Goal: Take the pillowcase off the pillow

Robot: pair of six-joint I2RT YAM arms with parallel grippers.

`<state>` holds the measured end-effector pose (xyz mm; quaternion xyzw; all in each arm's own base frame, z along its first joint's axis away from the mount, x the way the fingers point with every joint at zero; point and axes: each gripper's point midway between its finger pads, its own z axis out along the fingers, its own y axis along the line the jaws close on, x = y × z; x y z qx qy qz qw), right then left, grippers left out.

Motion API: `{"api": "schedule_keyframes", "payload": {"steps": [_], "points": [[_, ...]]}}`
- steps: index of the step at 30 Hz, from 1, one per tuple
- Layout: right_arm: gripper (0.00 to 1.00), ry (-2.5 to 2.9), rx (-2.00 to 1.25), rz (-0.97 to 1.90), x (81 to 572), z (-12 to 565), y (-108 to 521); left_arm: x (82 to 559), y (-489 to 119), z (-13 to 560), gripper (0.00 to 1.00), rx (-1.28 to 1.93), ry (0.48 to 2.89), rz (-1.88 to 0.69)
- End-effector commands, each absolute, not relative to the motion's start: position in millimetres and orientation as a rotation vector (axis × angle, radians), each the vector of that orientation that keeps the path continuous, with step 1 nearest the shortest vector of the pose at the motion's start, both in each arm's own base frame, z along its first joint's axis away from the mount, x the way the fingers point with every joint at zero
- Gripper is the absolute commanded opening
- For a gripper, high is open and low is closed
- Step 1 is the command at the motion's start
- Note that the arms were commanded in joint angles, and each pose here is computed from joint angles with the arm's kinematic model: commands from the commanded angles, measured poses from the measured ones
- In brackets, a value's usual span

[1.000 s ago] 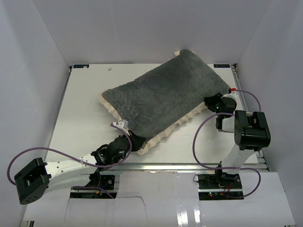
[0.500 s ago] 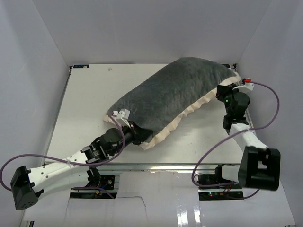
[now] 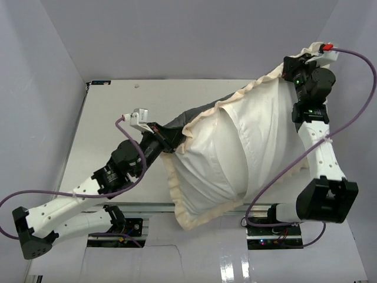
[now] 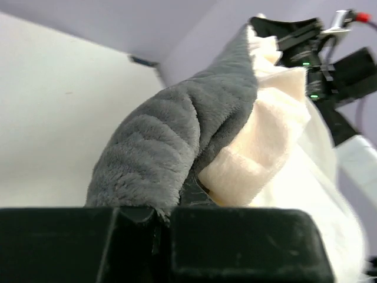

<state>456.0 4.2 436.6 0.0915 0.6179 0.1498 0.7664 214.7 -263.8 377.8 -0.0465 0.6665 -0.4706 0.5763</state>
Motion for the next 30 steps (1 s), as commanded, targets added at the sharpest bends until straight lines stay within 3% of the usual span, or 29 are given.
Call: {"api": "schedule_keyframes", "payload": {"steps": [1,5,7,8,9,11,13,14,20,24,30], "points": [[0.08,1.407,0.142,0.435,498,382,27,269,-233,318,0.0,-0.249,1.638,-0.815],[0.08,1.502,0.069,0.5,531,321,60,311,-210,264,0.0,-0.319,1.73,-0.777],[0.12,1.605,-0.038,0.513,550,280,88,332,-201,235,0.06,-0.319,1.806,-0.749],[0.34,1.594,-0.095,0.524,557,293,107,338,-199,226,0.13,-0.311,1.835,-0.74],[0.49,1.657,-0.111,0.522,558,277,113,346,-199,208,0.28,-0.283,1.903,-0.744],[0.72,1.673,-0.16,0.523,561,275,127,351,-200,204,0.46,-0.253,1.955,-0.764],[0.83,1.682,-0.18,0.55,555,277,135,349,-206,208,0.69,-0.176,1.967,-0.791],[0.87,1.683,-0.178,0.557,553,281,137,348,-208,216,0.71,-0.155,1.953,-0.804],[0.88,1.764,-0.206,0.573,534,291,158,334,-192,253,0.82,-0.164,1.93,-0.753],[0.88,1.794,-0.276,0.541,509,295,178,320,-196,265,0.84,-0.121,1.932,-0.806],[0.87,1.851,-0.382,0.562,461,290,212,297,-198,232,0.82,-0.115,1.996,-0.855]]}}
